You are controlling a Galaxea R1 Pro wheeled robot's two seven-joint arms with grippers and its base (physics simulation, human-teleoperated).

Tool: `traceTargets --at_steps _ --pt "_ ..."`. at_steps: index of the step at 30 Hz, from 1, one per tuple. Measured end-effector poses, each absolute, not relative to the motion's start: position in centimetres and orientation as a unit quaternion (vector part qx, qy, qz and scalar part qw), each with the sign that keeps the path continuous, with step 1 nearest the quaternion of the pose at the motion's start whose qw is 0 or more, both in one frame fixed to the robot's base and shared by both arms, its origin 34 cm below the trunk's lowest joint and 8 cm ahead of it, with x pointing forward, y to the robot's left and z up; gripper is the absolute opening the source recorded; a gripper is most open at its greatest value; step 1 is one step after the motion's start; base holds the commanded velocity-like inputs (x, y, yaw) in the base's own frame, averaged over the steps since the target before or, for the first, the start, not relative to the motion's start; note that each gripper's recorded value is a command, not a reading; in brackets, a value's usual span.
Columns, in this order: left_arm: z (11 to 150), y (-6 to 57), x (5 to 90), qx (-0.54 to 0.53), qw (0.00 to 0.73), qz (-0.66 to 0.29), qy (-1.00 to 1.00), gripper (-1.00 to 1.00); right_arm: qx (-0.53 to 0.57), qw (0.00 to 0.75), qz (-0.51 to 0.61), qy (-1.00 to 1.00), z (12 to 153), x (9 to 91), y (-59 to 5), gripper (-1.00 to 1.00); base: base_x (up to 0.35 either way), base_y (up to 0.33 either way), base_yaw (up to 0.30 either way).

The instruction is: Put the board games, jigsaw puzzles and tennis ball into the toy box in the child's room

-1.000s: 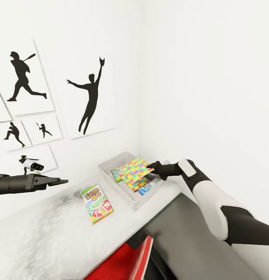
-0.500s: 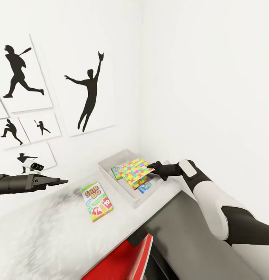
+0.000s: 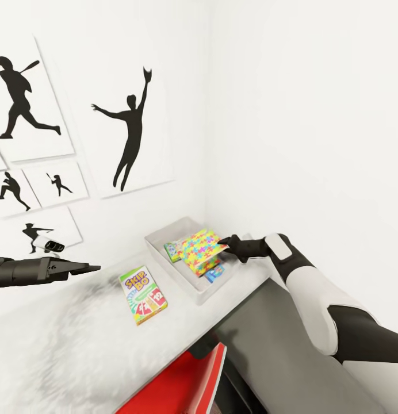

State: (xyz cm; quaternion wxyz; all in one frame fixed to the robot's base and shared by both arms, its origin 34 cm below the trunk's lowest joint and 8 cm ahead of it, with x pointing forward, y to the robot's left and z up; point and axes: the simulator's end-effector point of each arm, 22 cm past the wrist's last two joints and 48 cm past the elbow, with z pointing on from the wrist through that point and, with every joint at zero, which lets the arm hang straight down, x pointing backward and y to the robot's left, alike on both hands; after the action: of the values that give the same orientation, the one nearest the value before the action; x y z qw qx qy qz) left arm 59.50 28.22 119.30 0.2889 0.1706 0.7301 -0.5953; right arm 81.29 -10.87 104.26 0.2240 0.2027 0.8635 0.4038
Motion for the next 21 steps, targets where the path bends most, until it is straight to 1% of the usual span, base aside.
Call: traceTargets --at_steps 3,12,21 --pt "119.1 28.2 59.6 0.169 0.287 -0.596 0.731 1.00 0.195 0.243 0.405 0.860 105.5 82.1 -11.1 -1.00 0.000 0.000 0.000" --pt "118.4 28.2 59.9 0.164 0.283 -0.598 0.732 1.00 0.202 0.266 0.398 0.855 105.4 83.3 -11.6 -1.00 0.000 0.000 0.000" --pt "117.7 28.3 60.2 0.160 0.277 -0.599 0.734 1.00 0.207 0.266 0.394 0.855 104.4 83.6 -11.8 -1.00 0.000 0.000 0.000"
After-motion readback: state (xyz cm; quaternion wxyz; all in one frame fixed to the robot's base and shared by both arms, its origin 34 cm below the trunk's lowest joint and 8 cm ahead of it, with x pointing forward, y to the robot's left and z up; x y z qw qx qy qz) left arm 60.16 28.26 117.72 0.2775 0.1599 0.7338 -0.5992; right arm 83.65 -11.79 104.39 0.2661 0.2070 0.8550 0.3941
